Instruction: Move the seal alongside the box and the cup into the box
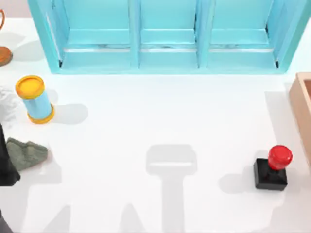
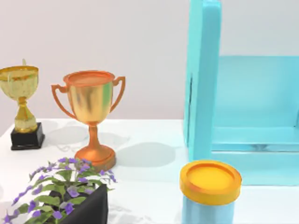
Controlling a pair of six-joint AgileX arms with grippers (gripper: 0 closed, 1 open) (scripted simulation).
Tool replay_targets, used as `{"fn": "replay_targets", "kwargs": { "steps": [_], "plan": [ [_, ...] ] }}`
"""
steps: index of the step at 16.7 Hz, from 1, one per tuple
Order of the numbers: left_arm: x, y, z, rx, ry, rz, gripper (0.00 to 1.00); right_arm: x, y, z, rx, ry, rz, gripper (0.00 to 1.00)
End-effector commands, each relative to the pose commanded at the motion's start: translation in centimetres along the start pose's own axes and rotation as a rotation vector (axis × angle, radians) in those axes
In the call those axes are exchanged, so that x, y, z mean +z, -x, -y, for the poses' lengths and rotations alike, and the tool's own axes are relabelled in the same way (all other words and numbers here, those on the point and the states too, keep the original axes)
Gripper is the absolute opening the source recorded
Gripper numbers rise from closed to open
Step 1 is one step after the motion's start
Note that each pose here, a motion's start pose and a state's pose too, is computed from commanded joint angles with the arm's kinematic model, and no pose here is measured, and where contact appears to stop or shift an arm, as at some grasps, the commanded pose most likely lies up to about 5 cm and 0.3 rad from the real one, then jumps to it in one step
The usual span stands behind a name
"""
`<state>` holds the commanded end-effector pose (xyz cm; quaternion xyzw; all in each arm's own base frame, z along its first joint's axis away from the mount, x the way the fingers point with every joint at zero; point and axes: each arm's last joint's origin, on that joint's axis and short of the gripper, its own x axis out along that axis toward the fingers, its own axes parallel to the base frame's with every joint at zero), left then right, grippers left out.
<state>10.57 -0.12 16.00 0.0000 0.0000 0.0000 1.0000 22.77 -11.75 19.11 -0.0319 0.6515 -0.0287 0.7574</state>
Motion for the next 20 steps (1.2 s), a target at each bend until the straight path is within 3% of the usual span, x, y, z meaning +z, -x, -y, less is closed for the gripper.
{"fn": "replay_targets", "kwargs": {
  "steps": [5,8,17,20],
  "plan": [
    [0.0,0.0,0.0,0.0,0.0,0.0,1.0,2.7,4.5,1.6,-0.038,0.015,0.198,1.0],
    [0.0,0.0,0.0,0.0,0.0,0.0,1.0,3.0,6.6,2.1,-0.047,0.013,0.224,1.0],
    [0.0,0.0,0.0,0.0,0.0,0.0,1.0,0.0,7.7,0.5,0.009,-0.011,-0.079,1.0],
    [0.0,0.0,0.0,0.0,0.0,0.0,1.0,-0.3,7.8,0.1,0.015,-0.01,-0.11,1.0]
  ]
}}
